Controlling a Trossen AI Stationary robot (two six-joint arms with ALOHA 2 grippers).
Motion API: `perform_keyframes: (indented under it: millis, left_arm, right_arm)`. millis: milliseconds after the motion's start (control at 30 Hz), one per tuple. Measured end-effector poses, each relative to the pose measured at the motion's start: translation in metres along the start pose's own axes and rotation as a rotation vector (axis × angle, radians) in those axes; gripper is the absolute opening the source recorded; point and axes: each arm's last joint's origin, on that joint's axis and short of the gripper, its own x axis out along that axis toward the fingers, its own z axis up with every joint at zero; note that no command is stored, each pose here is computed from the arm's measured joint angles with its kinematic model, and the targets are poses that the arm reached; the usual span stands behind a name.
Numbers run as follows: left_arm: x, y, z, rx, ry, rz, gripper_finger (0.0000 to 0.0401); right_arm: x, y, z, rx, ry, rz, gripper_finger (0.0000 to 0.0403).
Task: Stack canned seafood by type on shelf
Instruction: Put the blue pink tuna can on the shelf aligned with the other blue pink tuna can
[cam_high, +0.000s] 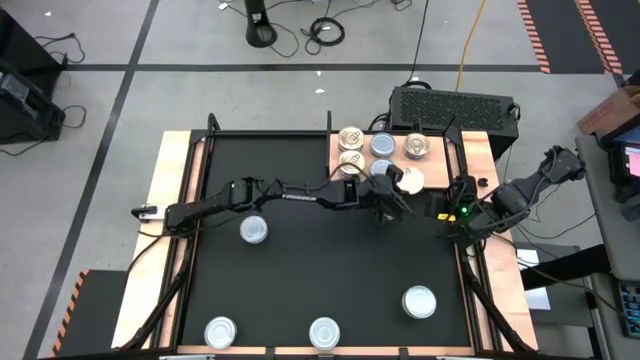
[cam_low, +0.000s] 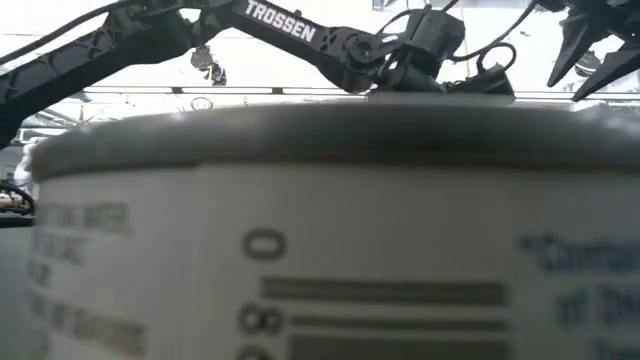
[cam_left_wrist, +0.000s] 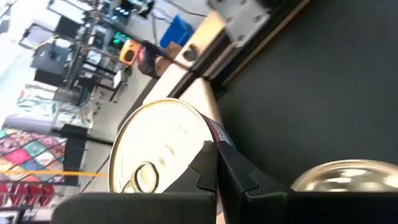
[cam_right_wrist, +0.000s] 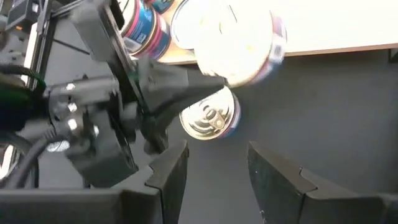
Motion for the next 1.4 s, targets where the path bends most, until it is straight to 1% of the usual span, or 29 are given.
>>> perform_keyframes:
  millis: [100, 200, 267, 367, 467, 567, 700, 800, 867, 1000, 1067, 1400]
  left_arm:
    - [0.002, 0.011, -0.012, -0.015, 0.016, 0.026, 0.0000]
    - [0.004, 0.019, -0.021, -0.053, 0.033, 0.055, 0.0000]
    - [0.004, 0.025, -0.023, -0.084, 0.031, 0.072, 0.0000]
    - [0.003, 0.034, -0.022, -0.116, -0.010, 0.085, 0.0000]
    - [0.002, 0.036, -0.021, -0.117, -0.025, 0.086, 0.0000]
    - [0.003, 0.038, -0.025, -0.128, -0.024, 0.086, 0.0000]
    - [0.004, 0.047, -0.037, -0.198, -0.022, 0.103, 0.0000]
    - [0.005, 0.052, -0.044, -0.245, -0.044, 0.083, 0.0000]
    - [0.006, 0.053, -0.046, -0.271, -0.086, 0.057, 0.0000]
    - [0.006, 0.052, -0.044, -0.308, -0.139, 0.011, 0.0000]
    - [0.010, 0.046, -0.044, -0.311, -0.158, -0.001, 0.0000]
    - [0.025, 0.019, -0.054, -0.314, -0.132, -0.049, 0.0000]
  right_arm:
    - [0.001, 0.001, 0.001, 0.010, -0.008, -0.006, 0.0160]
    - [0.002, 0.001, 0.002, 0.016, -0.014, -0.011, 0.0160]
    - [0.002, 0.001, 0.003, 0.016, -0.018, -0.014, 0.0160]
    - [0.002, 0.001, 0.003, 0.018, -0.019, -0.016, 0.0160]
    - [0.002, 0.001, 0.003, 0.017, -0.019, -0.016, 0.0160]
    - [0.002, 0.001, 0.003, 0.019, -0.017, -0.015, 0.0160]
    - [0.002, 0.001, 0.003, 0.025, -0.016, -0.013, 0.0160]
    - [0.002, 0.002, 0.003, 0.030, -0.013, -0.009, 0.0160]
    - [0.002, 0.002, 0.003, 0.030, -0.013, -0.009, 0.0160]
    - [0.002, 0.002, 0.003, 0.031, -0.013, -0.009, 0.0160]
    - [0.002, 0.002, 0.003, 0.033, -0.012, -0.006, 0.0160]
    - [0.003, 0.003, 0.002, 0.035, -0.013, -0.003, 0.0160]
